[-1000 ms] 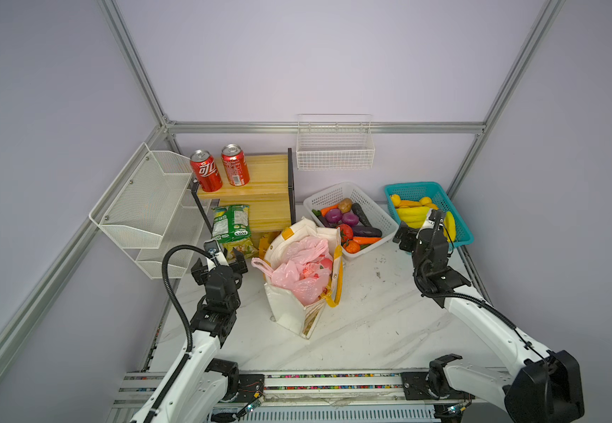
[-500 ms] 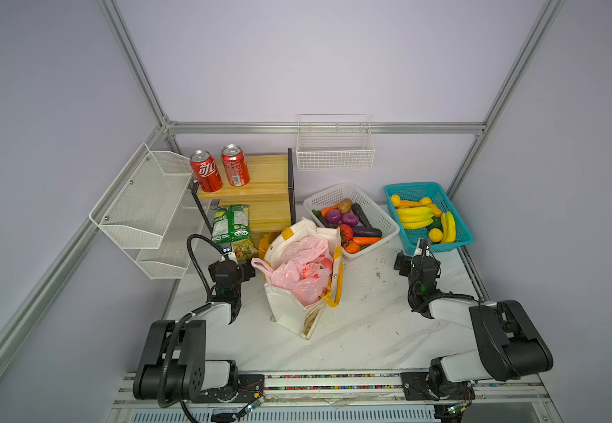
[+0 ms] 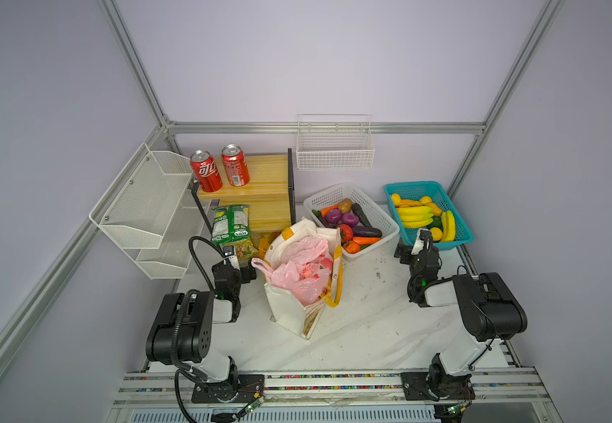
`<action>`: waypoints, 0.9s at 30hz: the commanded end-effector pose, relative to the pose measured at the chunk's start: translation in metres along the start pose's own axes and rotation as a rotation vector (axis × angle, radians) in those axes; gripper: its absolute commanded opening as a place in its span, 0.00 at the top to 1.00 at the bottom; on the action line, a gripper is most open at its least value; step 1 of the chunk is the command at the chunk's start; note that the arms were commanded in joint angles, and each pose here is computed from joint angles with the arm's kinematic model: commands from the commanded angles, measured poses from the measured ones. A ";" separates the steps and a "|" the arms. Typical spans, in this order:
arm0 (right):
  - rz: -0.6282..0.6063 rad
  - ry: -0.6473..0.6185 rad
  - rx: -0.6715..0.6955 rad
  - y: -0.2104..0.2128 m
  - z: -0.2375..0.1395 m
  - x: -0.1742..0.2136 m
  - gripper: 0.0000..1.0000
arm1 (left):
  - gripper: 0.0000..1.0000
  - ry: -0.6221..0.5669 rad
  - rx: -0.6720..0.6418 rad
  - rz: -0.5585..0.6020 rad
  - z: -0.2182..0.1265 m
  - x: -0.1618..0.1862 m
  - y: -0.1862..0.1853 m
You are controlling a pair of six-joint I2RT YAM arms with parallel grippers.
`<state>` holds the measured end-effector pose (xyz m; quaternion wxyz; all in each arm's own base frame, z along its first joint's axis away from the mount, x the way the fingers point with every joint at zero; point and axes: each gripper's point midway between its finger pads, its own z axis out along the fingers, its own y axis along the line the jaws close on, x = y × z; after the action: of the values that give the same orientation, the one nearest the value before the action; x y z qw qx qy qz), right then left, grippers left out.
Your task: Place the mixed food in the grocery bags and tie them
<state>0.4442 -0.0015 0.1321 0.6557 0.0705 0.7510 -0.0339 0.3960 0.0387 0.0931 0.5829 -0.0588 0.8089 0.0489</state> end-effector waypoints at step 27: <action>0.003 -0.071 -0.069 0.006 -0.006 -0.001 0.03 | 0.01 -0.083 0.033 0.025 -0.002 -0.020 -0.005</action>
<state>0.4410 0.0050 0.1348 0.6795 0.0529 0.7318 -0.0091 0.3982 0.0338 0.0976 0.5911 -0.0414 0.8044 0.0435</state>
